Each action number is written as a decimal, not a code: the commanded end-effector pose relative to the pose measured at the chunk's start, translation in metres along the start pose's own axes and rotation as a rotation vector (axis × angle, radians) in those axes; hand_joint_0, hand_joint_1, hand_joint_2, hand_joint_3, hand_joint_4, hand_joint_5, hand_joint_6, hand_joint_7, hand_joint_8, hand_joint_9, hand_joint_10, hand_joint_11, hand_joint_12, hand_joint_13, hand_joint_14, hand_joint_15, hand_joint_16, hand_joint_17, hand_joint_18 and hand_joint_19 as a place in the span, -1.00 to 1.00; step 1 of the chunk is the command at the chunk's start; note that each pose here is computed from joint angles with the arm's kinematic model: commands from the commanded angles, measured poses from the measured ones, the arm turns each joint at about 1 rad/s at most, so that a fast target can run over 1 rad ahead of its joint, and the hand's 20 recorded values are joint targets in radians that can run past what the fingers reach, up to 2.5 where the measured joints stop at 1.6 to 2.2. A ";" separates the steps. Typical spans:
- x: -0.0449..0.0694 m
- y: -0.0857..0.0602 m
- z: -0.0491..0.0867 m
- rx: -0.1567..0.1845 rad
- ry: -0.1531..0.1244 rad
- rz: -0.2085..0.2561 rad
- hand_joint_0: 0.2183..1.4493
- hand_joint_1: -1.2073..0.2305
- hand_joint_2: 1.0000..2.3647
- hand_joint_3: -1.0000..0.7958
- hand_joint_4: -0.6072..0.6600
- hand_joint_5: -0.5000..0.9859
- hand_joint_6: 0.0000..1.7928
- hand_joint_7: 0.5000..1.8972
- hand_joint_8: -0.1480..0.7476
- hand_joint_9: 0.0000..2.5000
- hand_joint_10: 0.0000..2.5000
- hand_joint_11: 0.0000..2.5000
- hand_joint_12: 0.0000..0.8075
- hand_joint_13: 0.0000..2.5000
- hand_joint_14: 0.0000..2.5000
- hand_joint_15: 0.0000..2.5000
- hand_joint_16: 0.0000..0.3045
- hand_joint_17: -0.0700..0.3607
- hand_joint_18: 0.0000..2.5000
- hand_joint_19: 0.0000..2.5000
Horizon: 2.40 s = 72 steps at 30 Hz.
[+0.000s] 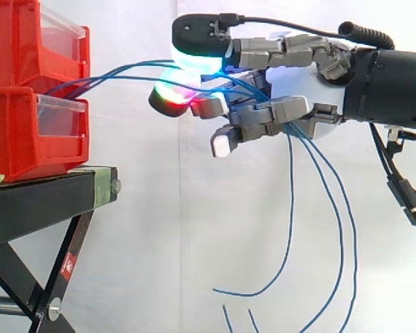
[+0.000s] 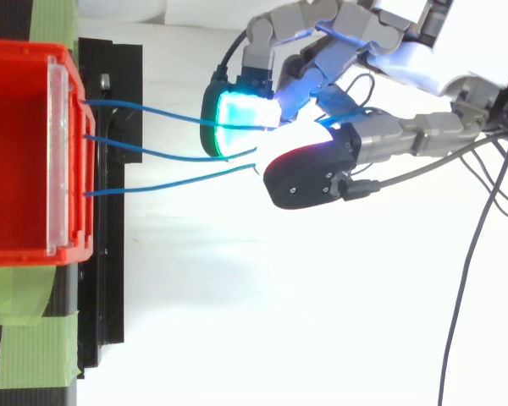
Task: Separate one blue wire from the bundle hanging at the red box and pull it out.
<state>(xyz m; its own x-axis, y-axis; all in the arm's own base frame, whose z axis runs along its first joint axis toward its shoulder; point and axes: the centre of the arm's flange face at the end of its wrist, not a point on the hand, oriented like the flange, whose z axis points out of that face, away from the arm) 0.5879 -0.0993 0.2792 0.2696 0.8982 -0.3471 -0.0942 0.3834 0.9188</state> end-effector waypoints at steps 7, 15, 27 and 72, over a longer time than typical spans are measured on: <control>0.000 0.000 0.000 -0.001 -0.001 0.000 -0.34 -0.46 -0.95 0.05 0.19 -0.55 -0.12 0.06 0.05 -0.14 -0.99 0.30 -0.21 -0.05 1.00 -0.56 -0.68 -0.16 -0.31 -0.27; 0.000 0.000 0.000 -0.001 -0.001 0.000 -0.30 -0.54 -0.95 0.02 0.23 -0.56 -0.12 0.07 0.03 -0.19 -0.99 0.28 -0.20 -0.07 1.00 -0.57 -0.67 -0.15 -0.34 -0.28; 0.001 0.000 0.000 -0.001 0.001 -0.001 -0.22 -0.69 -0.96 -0.09 0.31 -0.65 -0.13 0.03 0.02 -0.31 -0.99 0.32 -0.18 -0.11 1.00 -0.55 -0.65 -0.12 -0.38 -0.32; 0.001 0.000 0.000 -0.002 0.002 -0.001 -0.34 -0.28 -0.98 -0.30 0.33 -0.61 -0.11 -0.09 0.06 -0.13 -0.99 0.34 -0.19 -0.05 1.00 -0.59 -0.66 -0.14 -0.33 -0.28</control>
<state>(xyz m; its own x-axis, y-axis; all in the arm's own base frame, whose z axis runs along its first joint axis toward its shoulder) 0.5882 -0.0982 0.2793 0.2673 0.8984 -0.3484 -0.0959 0.3846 0.9181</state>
